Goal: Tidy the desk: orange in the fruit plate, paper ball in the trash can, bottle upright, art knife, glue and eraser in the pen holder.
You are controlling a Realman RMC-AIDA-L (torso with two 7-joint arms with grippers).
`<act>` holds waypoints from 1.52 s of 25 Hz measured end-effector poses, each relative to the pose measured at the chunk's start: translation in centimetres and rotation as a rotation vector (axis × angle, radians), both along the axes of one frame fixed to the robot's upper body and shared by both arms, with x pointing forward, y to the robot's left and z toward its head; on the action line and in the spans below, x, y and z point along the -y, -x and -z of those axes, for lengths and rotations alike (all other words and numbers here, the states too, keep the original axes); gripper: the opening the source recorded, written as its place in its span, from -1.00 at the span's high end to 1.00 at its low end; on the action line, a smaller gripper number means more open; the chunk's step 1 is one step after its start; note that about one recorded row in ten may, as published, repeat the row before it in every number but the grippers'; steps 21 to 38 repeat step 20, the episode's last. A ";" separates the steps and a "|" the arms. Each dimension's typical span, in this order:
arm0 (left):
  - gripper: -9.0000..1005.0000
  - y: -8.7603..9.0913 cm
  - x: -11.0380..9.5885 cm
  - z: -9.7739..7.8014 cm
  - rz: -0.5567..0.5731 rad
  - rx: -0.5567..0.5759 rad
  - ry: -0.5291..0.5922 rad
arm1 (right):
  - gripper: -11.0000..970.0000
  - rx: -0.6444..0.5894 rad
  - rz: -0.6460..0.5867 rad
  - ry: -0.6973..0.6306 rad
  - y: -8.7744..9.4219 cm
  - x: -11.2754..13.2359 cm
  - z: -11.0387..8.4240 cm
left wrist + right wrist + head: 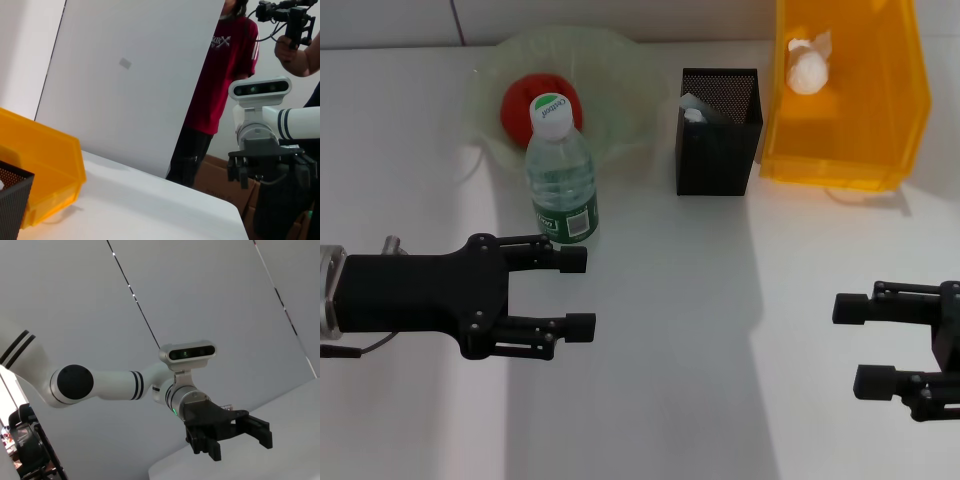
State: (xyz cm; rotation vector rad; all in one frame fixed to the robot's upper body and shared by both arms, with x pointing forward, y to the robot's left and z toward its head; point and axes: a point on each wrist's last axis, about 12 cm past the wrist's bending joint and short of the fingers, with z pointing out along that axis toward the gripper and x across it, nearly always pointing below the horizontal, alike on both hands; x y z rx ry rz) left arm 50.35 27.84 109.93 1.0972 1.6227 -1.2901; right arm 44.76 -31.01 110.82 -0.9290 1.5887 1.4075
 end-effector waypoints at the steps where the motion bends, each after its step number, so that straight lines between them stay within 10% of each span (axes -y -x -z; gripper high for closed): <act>1: -0.59 0.0 0.0 0.0 0.000 0.000 0.000 | -0.52 0.000 0.000 0.000 0.0 0.0 0.0; 38: -0.59 0.3 0.5 0.1 0.016 -0.011 0.024 | -0.52 0.007 0.038 -0.004 -0.6 -0.3 0.2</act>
